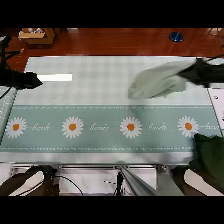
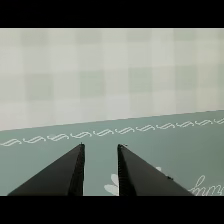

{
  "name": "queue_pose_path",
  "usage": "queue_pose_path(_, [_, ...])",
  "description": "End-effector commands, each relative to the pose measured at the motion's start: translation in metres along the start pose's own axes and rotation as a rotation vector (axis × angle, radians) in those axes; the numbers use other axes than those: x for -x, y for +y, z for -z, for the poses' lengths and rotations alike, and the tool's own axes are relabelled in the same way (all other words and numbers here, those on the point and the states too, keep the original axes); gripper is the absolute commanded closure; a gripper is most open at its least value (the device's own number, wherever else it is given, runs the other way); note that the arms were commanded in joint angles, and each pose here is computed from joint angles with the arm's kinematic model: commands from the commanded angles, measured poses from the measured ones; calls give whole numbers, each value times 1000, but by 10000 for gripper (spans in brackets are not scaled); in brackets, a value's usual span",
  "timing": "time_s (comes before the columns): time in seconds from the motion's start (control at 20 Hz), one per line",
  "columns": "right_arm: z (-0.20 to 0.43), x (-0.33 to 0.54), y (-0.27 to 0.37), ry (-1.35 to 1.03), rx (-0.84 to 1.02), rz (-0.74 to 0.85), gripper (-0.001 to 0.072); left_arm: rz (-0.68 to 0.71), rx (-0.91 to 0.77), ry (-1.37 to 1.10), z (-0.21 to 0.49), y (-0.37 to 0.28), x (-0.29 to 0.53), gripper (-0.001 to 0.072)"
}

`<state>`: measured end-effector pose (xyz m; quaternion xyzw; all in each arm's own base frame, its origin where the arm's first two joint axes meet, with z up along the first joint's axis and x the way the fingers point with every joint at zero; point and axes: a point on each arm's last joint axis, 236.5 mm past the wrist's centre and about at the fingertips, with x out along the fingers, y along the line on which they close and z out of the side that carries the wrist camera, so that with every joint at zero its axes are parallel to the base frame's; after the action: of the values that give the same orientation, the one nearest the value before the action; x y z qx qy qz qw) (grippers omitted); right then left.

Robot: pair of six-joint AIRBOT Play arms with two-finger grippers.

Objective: Fold the shirts.

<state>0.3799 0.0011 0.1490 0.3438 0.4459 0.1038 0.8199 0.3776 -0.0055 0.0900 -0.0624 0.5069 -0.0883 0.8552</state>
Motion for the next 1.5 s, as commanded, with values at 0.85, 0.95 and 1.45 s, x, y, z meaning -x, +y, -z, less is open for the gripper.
queue_pose_path(0.85, [297, 286, -260, 559, -914, 1258, 679, -108, -79, -81, -33, 41, -44, 427])
queue_pose_path(0.95, [317, 308, -275, 658, -872, 1409, 679, -119, -81, -47, -27, 48, -56, 427])
queue_pose_path(1.45, [296, 283, -325, 516, -690, 1406, 344, -104, -63, 19, -16, 52, -81, 423])
